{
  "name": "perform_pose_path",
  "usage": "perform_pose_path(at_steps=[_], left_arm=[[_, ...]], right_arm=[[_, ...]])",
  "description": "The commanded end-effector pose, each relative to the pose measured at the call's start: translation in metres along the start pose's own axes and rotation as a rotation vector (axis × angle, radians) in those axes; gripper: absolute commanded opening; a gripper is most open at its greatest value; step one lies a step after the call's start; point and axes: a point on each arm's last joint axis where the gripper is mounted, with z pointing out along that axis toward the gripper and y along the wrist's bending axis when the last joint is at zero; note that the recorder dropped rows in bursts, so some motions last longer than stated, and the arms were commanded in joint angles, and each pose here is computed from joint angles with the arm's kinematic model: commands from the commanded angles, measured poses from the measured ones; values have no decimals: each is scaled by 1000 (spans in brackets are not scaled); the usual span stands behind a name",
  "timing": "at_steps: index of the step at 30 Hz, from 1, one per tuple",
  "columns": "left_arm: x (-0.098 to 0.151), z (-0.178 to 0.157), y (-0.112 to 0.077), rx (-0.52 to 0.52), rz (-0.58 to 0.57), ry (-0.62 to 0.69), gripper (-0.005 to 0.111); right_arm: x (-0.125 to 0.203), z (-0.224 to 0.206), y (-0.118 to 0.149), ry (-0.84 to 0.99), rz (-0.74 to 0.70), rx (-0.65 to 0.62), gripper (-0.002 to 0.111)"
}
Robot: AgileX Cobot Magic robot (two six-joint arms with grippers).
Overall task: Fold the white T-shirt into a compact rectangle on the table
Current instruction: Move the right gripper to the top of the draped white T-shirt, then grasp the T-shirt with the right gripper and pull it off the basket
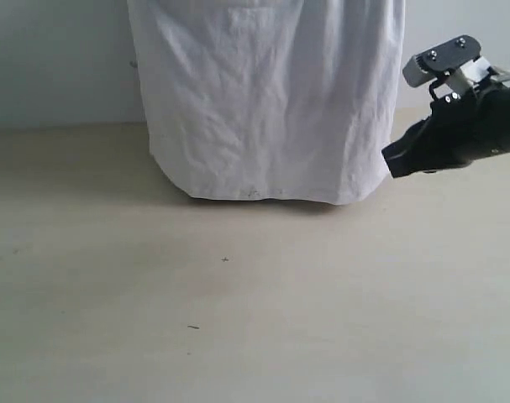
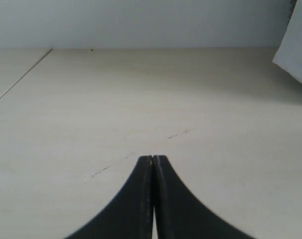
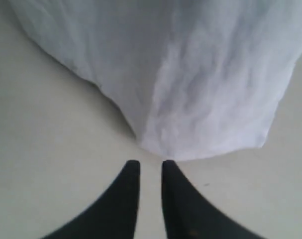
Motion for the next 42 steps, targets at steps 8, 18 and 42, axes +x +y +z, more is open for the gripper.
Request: perform_pose_path(at_steps=[8,18,42], left_arm=[[-2,0,0,0,-7,-13,0],[-2,0,0,0,-7,-13,0],[-2,0,0,0,-7,-13,0]], right_arm=[[-28,18,-49,-142,153,143,103],[-51,47,-54,-215,208,-69,95],[-109,-69,1,-400,87,-261,0]])
